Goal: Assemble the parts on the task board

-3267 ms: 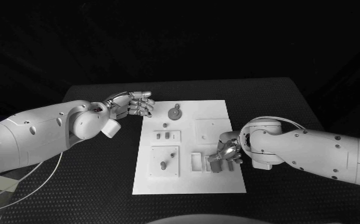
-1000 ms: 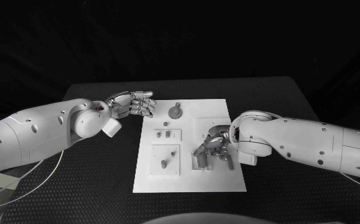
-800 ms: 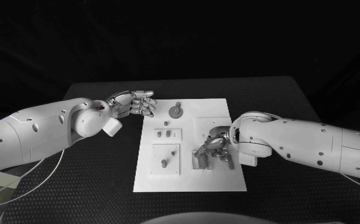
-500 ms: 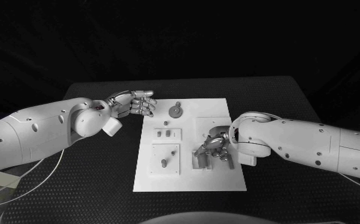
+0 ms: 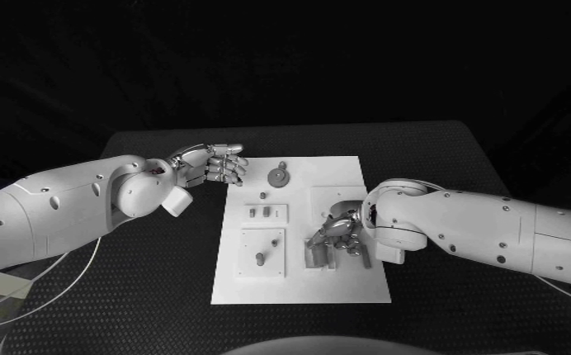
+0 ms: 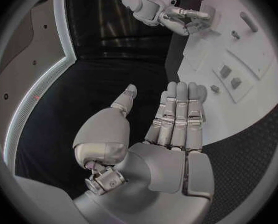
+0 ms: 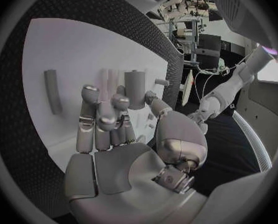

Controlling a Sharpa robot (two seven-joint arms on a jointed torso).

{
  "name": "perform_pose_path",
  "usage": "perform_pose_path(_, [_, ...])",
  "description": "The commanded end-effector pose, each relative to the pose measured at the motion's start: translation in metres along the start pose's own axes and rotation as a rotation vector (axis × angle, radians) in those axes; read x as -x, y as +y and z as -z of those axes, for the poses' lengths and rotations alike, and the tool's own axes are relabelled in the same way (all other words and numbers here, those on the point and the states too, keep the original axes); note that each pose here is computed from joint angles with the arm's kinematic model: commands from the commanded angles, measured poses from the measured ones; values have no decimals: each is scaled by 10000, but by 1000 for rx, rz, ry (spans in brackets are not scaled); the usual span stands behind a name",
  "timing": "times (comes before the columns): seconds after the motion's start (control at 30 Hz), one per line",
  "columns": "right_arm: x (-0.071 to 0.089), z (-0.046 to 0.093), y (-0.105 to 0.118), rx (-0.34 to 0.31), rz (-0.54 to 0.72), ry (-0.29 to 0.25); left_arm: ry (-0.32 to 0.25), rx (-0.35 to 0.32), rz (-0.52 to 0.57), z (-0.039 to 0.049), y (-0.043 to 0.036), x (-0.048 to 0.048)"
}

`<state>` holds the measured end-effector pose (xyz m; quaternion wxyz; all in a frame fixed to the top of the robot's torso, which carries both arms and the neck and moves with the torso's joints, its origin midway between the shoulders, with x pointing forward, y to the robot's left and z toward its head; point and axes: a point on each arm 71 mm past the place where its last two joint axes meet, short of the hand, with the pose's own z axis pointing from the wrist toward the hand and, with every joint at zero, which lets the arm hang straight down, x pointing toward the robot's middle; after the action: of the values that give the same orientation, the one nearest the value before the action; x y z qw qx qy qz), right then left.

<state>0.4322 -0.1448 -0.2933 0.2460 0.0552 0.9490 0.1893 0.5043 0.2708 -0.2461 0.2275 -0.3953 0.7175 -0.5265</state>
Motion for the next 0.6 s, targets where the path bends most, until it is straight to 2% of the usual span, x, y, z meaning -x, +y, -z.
perform_pose_path(0.03, [-32, -14, -9, -5, 10, 27, 20, -6, 1, -6, -10, -27])
perform_pose_path(0.6, [-44, -33, -10, -3, -2, 35, 18, -4, 0, -4, -9, -23])
